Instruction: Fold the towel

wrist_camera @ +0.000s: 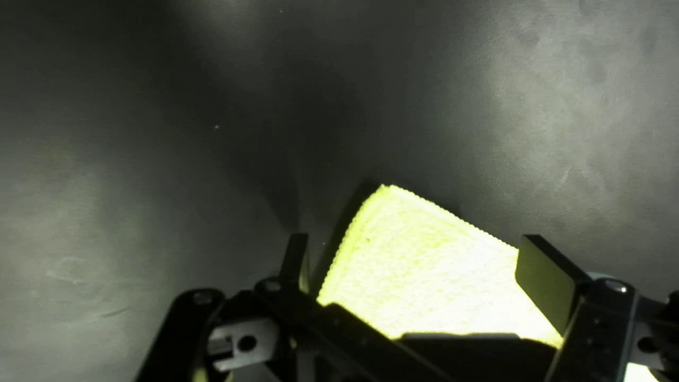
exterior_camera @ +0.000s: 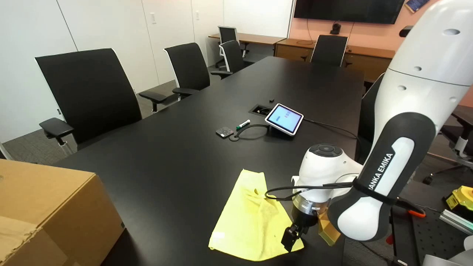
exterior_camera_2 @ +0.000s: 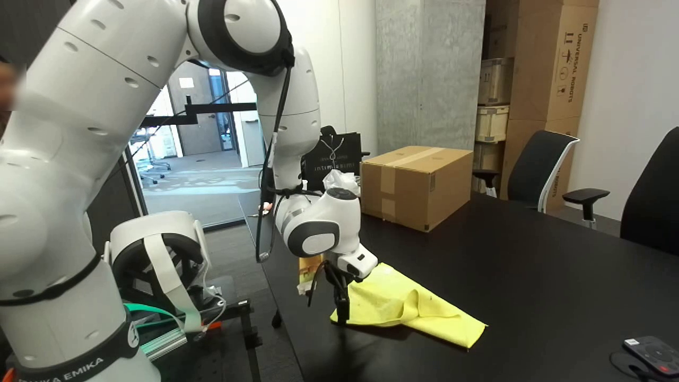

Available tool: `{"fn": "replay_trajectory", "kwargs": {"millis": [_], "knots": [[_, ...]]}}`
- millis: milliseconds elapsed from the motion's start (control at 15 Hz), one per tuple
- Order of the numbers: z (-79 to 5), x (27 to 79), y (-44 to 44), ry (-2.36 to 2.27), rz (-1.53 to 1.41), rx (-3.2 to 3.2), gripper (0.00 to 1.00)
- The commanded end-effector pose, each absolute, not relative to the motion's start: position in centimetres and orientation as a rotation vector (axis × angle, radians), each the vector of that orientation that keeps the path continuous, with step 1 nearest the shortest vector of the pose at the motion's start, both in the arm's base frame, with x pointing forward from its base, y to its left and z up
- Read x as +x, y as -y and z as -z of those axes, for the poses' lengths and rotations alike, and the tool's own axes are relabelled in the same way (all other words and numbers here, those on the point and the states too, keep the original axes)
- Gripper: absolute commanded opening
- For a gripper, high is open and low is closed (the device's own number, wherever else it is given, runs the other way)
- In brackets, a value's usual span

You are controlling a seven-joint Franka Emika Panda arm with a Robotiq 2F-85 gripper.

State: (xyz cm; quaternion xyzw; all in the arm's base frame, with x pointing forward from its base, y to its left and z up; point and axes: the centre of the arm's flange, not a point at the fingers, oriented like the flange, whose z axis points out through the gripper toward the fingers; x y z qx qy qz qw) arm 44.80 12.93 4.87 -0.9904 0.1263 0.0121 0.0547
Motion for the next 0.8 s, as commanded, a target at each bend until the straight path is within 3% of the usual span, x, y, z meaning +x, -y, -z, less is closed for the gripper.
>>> {"fn": "replay_trajectory", "kwargs": {"millis": [0, 733], "knots": [[-5.1, 44.1, -12.6, -0.374, 0.029, -2.975, 1.00], [-3.3, 44.4, -12.7, -0.387, 0.007, -2.984, 1.00]]}}
